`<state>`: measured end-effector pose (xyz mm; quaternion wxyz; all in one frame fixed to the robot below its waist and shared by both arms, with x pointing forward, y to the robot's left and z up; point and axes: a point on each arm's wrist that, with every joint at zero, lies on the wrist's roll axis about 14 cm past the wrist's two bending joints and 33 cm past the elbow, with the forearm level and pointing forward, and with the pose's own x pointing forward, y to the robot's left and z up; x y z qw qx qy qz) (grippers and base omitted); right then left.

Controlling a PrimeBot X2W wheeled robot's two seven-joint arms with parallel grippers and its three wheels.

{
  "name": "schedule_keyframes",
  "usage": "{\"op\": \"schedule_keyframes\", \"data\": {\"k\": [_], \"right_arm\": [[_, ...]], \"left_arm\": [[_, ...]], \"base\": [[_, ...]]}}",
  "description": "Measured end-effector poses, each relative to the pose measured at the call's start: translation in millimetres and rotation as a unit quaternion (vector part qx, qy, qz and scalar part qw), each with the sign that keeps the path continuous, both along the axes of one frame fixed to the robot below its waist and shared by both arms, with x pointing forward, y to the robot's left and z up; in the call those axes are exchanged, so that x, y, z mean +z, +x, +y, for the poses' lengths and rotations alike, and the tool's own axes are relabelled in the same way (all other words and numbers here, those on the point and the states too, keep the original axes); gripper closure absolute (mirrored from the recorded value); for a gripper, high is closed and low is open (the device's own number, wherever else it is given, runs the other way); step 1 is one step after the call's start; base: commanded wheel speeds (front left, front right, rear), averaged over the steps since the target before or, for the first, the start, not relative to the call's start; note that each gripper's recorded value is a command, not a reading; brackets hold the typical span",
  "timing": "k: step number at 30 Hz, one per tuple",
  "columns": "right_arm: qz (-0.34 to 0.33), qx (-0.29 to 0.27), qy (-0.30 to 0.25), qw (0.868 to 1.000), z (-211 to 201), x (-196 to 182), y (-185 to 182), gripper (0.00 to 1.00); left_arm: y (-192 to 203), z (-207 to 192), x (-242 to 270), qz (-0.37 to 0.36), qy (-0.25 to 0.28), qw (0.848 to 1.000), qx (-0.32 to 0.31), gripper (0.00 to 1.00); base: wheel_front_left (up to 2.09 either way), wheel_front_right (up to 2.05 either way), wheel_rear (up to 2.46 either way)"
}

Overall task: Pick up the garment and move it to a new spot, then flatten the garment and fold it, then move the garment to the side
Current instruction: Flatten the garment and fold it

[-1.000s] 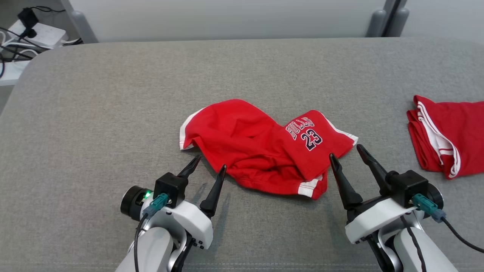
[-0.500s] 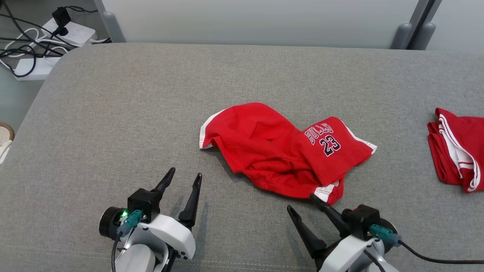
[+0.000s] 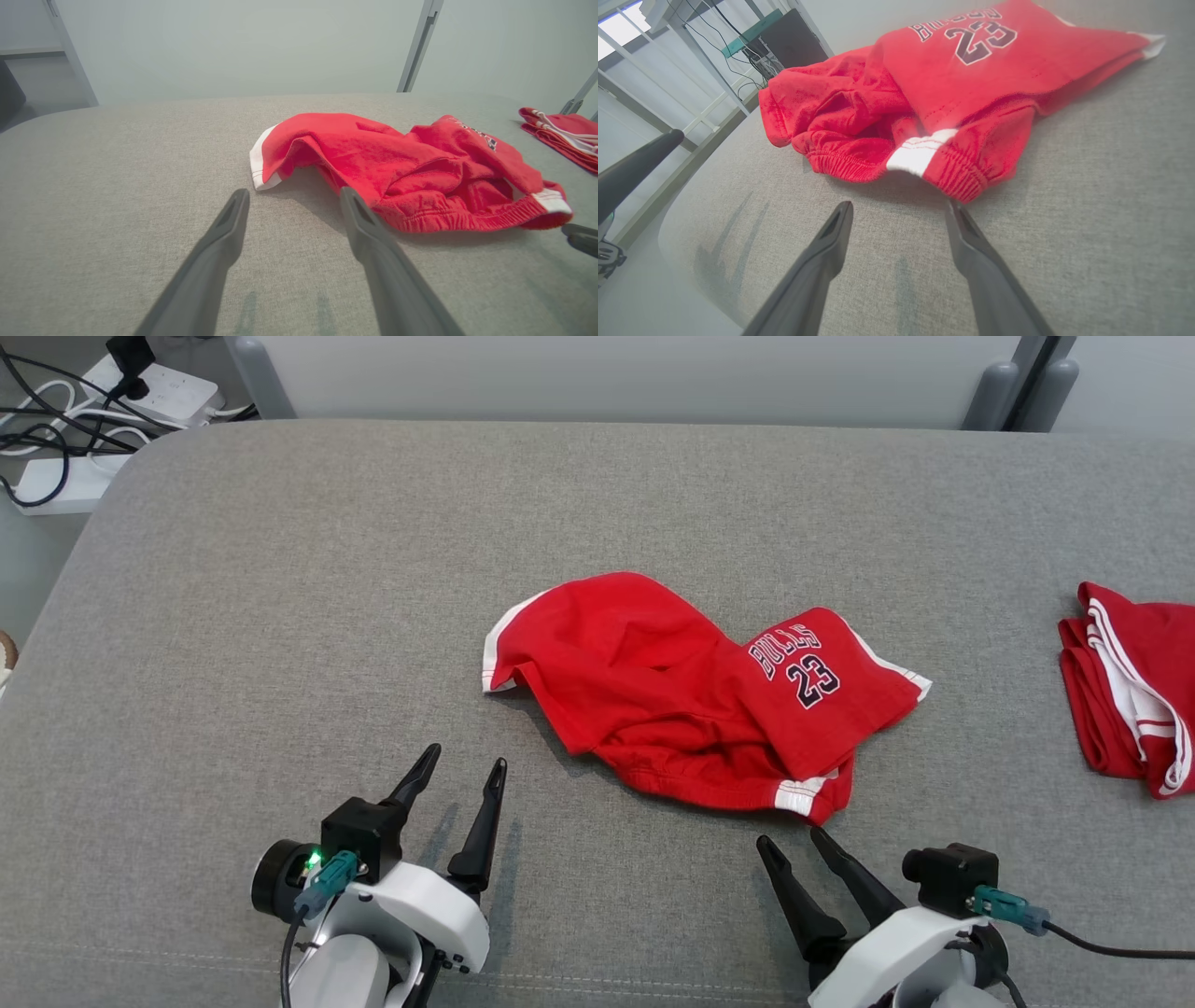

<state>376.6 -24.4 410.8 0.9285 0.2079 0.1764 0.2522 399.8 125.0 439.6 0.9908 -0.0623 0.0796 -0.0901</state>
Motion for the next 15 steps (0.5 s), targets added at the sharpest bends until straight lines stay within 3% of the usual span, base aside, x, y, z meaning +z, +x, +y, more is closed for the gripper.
{"op": "schedule_keyframes", "data": {"k": [15], "right_arm": [[0.023, -0.043, 0.123, 0.991, 8.9, 25.1, 17.3, 0.0]], "left_arm": [[-0.5, 7.3, -7.1, 0.009, 0.002, 1.0, 0.007, 0.0]], "base": [[0.0, 0.0, 0.0]]}}
